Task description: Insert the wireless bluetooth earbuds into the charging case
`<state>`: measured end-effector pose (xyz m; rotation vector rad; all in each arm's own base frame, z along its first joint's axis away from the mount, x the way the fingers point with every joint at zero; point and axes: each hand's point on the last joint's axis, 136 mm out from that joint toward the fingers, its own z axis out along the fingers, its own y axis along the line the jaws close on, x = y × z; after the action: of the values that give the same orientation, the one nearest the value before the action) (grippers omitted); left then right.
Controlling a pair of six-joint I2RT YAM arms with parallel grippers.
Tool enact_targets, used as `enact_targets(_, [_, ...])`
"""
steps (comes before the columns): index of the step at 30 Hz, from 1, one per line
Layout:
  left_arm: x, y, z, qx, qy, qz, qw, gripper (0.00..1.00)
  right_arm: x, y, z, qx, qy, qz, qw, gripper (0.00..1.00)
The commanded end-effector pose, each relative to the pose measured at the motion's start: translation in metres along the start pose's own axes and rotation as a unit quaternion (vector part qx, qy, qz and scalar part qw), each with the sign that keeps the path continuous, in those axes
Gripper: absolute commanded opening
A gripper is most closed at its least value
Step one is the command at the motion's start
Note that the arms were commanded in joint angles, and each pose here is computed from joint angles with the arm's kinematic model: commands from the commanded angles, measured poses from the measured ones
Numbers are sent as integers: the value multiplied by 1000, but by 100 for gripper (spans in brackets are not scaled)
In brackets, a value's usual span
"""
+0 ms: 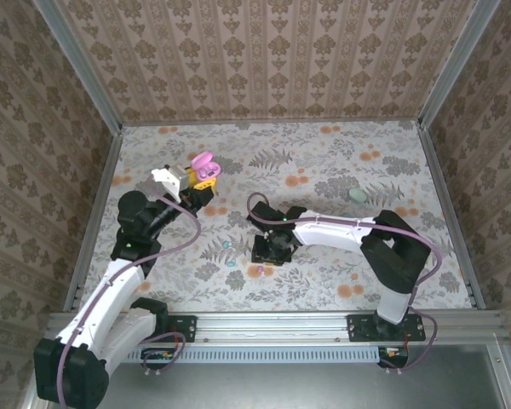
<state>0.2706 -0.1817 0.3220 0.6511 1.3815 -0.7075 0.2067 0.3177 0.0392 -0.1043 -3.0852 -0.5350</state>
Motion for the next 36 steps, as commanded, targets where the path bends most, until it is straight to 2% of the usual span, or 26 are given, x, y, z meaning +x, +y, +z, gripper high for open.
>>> enact_targets(1, [-10,-1,-5,-1,-15,16,1000,37,7,-14,6,50,15,3,999,36])
enact_targets(16, [-12,-2,-8,5,-21,17,1000,37,8,-5,14,64,28,-7,998,31])
enact_targets(36, [-14,-4,-12,5,-24,16,1000,37,11,-9,20,103,31,-24,994,31])
